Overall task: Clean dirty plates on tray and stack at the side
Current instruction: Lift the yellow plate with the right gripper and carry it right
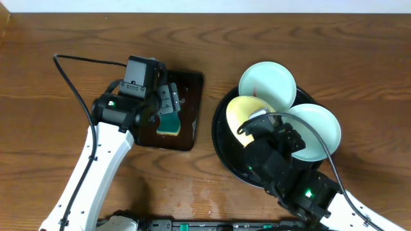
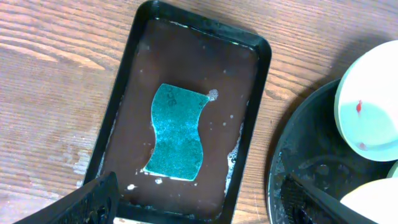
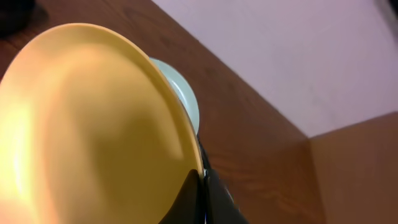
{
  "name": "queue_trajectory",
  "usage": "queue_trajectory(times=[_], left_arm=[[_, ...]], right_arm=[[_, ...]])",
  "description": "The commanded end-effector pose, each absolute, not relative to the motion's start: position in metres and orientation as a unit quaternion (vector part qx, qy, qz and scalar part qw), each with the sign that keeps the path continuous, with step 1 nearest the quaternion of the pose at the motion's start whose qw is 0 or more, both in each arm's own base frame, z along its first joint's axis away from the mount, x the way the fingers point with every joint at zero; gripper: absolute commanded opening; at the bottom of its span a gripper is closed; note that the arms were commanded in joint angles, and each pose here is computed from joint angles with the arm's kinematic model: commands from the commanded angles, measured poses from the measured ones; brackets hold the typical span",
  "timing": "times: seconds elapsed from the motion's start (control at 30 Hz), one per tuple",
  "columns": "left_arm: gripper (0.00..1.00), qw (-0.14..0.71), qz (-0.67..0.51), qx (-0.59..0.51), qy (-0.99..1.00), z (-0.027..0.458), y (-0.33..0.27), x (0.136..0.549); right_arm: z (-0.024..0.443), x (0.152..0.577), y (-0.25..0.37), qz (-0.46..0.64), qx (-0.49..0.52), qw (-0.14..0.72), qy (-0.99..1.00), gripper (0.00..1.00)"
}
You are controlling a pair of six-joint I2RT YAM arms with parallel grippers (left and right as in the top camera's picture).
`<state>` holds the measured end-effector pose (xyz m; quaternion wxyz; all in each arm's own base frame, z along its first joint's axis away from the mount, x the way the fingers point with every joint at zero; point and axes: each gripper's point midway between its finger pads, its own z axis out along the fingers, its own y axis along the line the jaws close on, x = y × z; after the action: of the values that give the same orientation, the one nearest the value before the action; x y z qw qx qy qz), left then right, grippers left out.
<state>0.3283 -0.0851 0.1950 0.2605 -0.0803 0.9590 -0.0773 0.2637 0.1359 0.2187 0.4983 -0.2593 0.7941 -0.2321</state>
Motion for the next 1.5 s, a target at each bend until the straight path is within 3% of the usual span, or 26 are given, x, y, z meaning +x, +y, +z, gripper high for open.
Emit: queue_trajectory(times=[0.0,0.4,1.47], left_arm=[[0.84,0.268,-0.077,-0.077,0.957,0.201,-0.085,0.331],[0.84,0.268,-0.077,-0.077,0.957,0.201,-0.085,0.331],[0.84,0.268,-0.077,-0.077,0.957,0.201,-0.085,0.331]], right_arm=[[0.243,0.260,0.138,-0.273,-0.271,0.518,0.764,0.01],[0.267,0.255,0.145,-0.333,-0.297,0.536,0.717,0.01],[0.268,0.255,0.145,-0.321,-0.280,0.544,0.723,0.01]])
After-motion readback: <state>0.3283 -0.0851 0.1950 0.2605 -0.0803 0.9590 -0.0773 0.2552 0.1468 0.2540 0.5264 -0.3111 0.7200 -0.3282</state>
